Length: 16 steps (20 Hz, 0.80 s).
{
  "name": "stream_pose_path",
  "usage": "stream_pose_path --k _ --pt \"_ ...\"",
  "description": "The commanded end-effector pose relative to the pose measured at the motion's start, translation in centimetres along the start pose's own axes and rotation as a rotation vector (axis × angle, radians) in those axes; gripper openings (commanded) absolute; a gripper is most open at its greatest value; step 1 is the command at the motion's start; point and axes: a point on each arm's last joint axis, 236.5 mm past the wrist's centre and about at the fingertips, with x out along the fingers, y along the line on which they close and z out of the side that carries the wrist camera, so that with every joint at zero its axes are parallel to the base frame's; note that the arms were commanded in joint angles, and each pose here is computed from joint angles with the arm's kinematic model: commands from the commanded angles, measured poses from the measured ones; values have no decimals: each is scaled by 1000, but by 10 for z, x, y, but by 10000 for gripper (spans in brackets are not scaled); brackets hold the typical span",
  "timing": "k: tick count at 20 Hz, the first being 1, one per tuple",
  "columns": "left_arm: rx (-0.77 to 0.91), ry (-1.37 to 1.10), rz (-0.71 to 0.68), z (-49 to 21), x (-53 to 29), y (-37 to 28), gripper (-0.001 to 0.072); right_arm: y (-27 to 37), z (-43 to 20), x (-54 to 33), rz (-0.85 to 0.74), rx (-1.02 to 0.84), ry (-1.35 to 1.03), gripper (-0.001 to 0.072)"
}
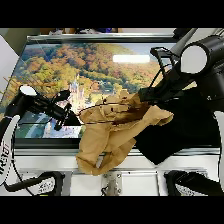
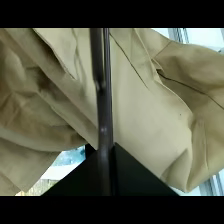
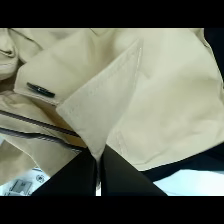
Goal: Fold the clothes and pants, and hang the long-sleeved shirts on hangers.
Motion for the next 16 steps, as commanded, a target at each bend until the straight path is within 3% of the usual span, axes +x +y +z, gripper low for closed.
stream_pose_path --k 1,9,16 --pt "23 -5 -9 -1 5 4 12 22 13 -7 33 -23 -32 17" --pt "25 -7 -11 -1 6 4 12 77 29 7 74 -111 -46 17" --pt "25 -7 -10 -1 5 4 12 137 58 4 255 -74 -191 17"
